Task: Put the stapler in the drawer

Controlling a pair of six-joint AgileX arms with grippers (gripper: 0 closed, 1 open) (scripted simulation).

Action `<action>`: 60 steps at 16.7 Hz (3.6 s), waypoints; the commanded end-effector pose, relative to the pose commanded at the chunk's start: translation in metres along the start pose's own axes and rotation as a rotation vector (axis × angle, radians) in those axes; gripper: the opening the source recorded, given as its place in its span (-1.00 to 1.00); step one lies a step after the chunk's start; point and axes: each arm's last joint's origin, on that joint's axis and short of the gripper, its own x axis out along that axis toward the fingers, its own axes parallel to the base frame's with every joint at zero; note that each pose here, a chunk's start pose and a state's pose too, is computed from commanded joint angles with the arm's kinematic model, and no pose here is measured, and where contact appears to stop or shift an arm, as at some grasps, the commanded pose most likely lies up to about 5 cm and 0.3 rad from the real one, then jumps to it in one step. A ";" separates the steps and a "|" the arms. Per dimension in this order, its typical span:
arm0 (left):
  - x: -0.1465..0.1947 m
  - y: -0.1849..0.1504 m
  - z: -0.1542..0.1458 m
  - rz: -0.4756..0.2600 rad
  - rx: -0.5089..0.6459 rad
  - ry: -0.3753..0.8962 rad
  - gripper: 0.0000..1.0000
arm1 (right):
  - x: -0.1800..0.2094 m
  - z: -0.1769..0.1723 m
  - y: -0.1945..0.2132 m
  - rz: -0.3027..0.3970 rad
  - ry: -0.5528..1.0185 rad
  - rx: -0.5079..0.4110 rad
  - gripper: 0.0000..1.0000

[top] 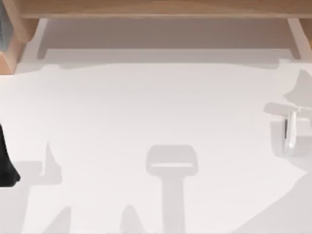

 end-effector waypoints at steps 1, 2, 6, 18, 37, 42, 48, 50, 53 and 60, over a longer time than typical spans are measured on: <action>0.000 0.000 0.000 0.000 0.000 0.000 1.00 | 0.007 -0.010 0.008 -0.013 -0.002 -0.049 1.00; 0.000 0.000 0.000 0.000 0.000 0.000 1.00 | 0.013 -0.019 0.015 -0.026 -0.004 -0.094 1.00; 0.000 0.000 0.000 0.000 0.000 0.000 1.00 | 0.026 -0.041 0.034 -0.063 -0.007 -0.206 1.00; 0.000 0.000 0.000 0.000 0.000 0.000 1.00 | 0.049 -0.042 0.034 -0.066 -0.007 -0.213 1.00; 0.000 0.000 0.000 0.000 0.000 0.000 1.00 | 0.051 -0.042 0.034 -0.066 -0.007 -0.213 -1.00; 0.000 0.000 0.000 0.000 0.000 0.000 1.00 | 0.051 -0.042 0.034 -0.066 -0.007 -0.213 -1.00; 0.000 0.000 0.000 0.000 0.000 0.000 1.00 | 0.037 -0.045 0.034 -0.066 0.001 -0.212 -1.00; 0.000 0.000 0.000 0.000 0.000 0.000 1.00 | 0.023 -0.045 0.036 -0.063 0.000 -0.210 -1.00; 0.000 0.000 0.000 0.000 0.000 0.000 1.00 | 0.000 -0.045 0.038 -0.062 -0.002 -0.209 -1.00; 0.000 0.000 0.000 0.000 0.000 0.000 1.00 | -0.011 -0.044 0.040 -0.061 -0.002 -0.207 -1.00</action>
